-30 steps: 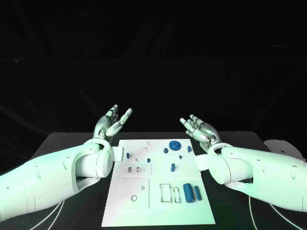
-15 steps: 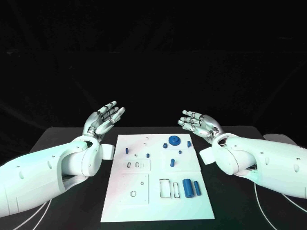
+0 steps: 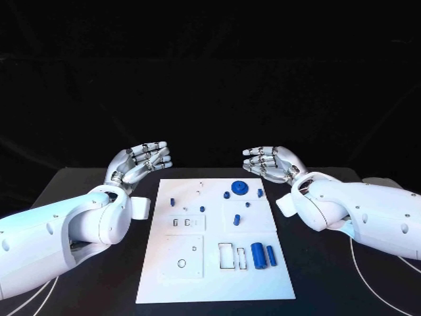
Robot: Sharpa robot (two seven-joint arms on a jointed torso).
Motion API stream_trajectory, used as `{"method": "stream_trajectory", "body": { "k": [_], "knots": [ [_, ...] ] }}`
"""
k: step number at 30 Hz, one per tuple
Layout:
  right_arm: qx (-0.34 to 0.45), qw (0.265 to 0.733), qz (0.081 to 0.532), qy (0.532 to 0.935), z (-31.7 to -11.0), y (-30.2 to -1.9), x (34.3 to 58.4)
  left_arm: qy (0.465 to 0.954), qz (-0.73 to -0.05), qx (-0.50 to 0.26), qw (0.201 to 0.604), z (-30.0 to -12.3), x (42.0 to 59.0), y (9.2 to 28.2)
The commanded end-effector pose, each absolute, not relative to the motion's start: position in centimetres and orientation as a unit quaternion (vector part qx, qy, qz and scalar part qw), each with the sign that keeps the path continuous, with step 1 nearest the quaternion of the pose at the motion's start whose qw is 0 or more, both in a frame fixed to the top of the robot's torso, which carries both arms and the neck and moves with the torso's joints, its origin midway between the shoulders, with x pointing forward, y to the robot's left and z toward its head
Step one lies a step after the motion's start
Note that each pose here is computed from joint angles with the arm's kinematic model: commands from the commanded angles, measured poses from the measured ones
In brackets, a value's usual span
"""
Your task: Assemble the parts on the task board
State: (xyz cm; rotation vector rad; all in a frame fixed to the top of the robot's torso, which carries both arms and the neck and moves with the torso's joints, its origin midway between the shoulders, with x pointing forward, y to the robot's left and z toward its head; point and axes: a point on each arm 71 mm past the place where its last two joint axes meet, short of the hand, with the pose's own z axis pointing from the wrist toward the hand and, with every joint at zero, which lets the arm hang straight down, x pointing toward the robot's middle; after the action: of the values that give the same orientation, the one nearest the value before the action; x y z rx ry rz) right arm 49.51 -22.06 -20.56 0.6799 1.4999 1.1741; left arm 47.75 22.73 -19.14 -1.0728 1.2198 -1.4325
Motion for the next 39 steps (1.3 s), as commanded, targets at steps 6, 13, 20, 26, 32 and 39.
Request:
{"method": "stream_trajectory", "body": {
  "k": [6, 13, 20, 26, 32, 39],
  "knots": [
    [0.098, 0.61, 0.43, 0.658, -18.6, -21.3, 50.3, 0.506, -0.61, -0.418, 0.444, -17.5, 46.6, 22.6],
    [-0.014, 0.631, 0.367, 0.684, -17.4, -20.3, 51.0, 0.511, -0.622, -0.41, 0.429, -16.4, 45.7, 22.5],
    [-0.108, 0.644, 0.296, 0.697, -16.5, -19.1, 51.3, 0.514, -0.633, -0.402, 0.418, -15.3, 44.9, 22.3],
    [-0.16, 0.637, 0.246, 0.713, -16.5, -18.3, 51.4, 0.513, -0.638, -0.397, 0.415, -14.7, 44.6, 22.2],
    [-0.191, 0.633, 0.215, 0.719, -16.6, -17.8, 51.3, 0.512, -0.641, -0.393, 0.416, -14.1, 44.5, 22.1],
    [-0.205, 0.627, 0.2, 0.725, -16.8, -17.6, 51.4, 0.511, -0.642, -0.392, 0.417, -13.8, 44.5, 22.2]
  ]
}}
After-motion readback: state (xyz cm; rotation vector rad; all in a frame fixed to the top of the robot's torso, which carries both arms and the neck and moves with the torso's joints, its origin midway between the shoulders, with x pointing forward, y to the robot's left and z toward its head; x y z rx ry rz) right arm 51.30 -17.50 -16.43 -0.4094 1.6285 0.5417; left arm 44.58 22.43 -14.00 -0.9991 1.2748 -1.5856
